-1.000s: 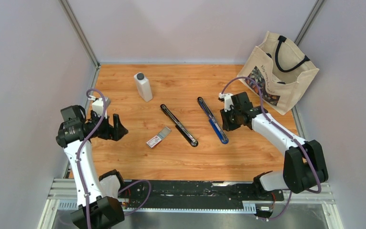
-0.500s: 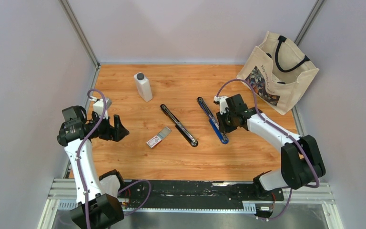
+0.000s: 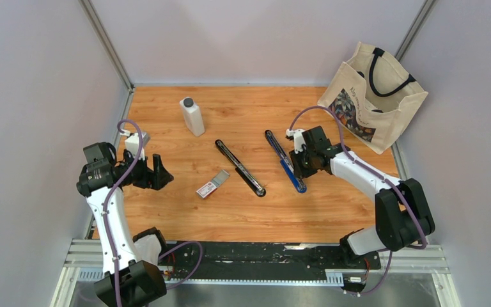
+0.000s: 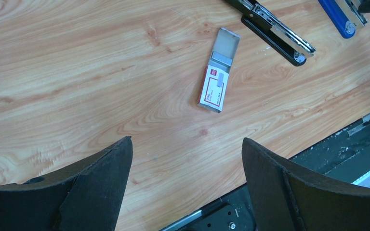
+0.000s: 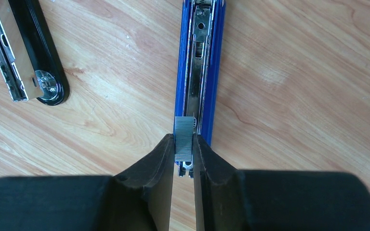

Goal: Load the staples into the stapler

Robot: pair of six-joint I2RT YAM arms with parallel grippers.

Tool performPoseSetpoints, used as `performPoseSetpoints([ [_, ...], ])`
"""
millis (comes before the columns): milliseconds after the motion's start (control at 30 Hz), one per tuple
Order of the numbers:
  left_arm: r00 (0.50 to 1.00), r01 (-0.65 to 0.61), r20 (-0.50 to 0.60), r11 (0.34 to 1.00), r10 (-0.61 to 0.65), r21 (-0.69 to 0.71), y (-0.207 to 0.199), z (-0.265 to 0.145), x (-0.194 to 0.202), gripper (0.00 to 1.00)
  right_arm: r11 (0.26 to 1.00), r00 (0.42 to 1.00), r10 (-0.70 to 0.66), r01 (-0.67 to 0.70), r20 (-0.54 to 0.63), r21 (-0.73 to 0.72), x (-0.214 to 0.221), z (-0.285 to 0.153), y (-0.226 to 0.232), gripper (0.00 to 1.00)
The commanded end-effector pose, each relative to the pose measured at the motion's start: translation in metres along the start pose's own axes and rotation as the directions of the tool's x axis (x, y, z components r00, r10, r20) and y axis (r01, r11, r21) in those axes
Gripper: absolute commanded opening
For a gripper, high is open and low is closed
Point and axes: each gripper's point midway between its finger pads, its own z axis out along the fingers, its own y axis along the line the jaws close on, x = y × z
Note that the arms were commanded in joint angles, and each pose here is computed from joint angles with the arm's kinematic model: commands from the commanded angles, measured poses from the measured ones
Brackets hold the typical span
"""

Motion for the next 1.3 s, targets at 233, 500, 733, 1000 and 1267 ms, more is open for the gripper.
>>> performPoseSetpoints([
  [233, 0.999, -0.021, 0.026, 1.0, 0.021, 0.013, -0.001, -0.001, -0.003, 0.91, 1.0, 1.0, -0.017, 0.017, 0.017, 0.006, -0.004, 0.005, -0.006, 0.24],
  [500, 1.0, -0.016, 0.021, 1.0, 0.016, 0.012, -0.001, 0.0, -0.003, 0.91, 0.997, 0.996, -0.055, 0.051, 0.073, 0.058, -0.017, -0.006, -0.007, 0.26],
  [733, 1.0, -0.009, 0.016, 1.0, 0.009, 0.013, 0.001, 0.001, -0.003, 0.91, 0.927, 0.952, -0.28, 0.234, 0.124, 0.294, -0.044, -0.019, -0.001, 0.39],
  [1000, 1.0, 0.0, 0.011, 1.0, 0.0, 0.014, 0.002, 0.002, -0.003, 0.91, 0.824, 0.921, -0.389, 0.354, -0.013, 0.443, -0.038, -0.004, -0.006, 0.4],
  [1267, 1.0, 0.003, 0.008, 1.0, -0.003, 0.015, 0.003, 0.002, -0.003, 0.92, 0.793, 0.898, -0.433, 0.42, -0.077, 0.44, -0.027, 0.006, -0.001, 0.4],
])
